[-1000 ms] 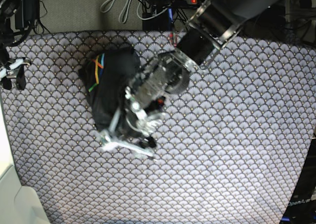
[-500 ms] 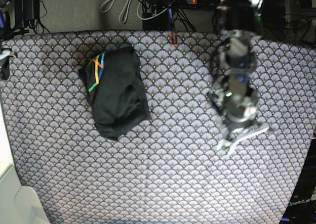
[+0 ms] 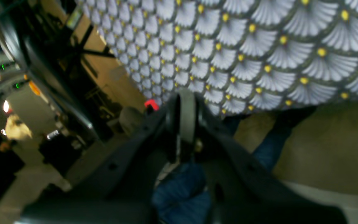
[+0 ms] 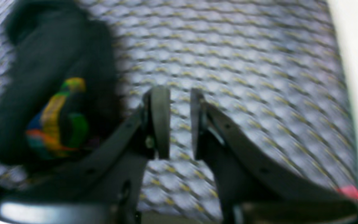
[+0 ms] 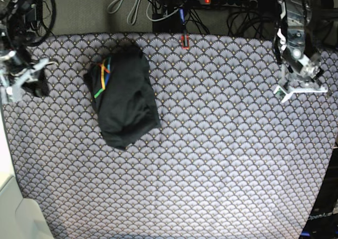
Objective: Fold the T-shirt properly
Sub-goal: 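Press and tuck the bundle's edge with the right gripper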
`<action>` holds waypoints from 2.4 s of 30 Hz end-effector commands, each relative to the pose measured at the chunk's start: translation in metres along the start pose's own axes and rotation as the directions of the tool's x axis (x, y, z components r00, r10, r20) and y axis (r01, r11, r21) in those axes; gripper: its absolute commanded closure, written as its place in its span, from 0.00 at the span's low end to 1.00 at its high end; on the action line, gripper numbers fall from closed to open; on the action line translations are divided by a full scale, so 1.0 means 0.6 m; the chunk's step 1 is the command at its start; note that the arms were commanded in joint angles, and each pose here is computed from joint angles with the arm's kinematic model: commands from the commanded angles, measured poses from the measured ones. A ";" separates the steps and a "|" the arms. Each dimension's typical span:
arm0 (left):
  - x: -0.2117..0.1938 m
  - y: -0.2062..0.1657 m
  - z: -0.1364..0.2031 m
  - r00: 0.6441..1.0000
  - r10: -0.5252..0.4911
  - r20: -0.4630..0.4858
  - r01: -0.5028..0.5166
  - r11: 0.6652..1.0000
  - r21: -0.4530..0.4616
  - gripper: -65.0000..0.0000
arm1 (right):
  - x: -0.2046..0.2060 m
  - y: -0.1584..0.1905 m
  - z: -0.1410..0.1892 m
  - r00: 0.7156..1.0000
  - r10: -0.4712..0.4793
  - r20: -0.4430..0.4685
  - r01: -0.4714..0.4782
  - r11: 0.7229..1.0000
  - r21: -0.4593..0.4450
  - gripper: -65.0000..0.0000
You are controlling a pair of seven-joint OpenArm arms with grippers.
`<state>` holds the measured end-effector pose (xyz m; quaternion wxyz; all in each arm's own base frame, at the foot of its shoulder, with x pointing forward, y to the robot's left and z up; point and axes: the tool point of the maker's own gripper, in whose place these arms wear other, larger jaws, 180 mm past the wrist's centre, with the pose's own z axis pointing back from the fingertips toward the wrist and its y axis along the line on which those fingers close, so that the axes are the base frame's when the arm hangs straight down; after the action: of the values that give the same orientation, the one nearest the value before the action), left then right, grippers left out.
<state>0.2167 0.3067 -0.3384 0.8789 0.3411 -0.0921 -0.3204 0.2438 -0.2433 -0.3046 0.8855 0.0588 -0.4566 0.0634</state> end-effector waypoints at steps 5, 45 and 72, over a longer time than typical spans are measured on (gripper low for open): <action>-0.071 -0.032 0.000 0.996 0.008 -0.094 -0.011 0.999 -0.034 1.00 | 0.033 0.071 -0.031 0.997 0.054 0.051 -0.061 0.989 0.138 0.92; -0.130 -0.072 -0.005 0.991 0.053 -0.120 -0.064 0.994 -0.091 1.00 | 0.034 0.277 -0.127 0.997 0.022 0.069 -0.053 0.863 0.502 0.93; -0.138 -0.064 -0.004 0.989 0.050 -0.137 -0.060 0.995 -0.075 1.00 | 0.079 0.298 -0.332 0.988 -0.134 -0.079 0.155 0.798 0.583 0.93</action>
<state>0.1328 0.3302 -0.3710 0.9104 0.3049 -0.0296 -0.2779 0.3870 -0.0367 -0.3937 0.8511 0.3529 -0.3653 0.1328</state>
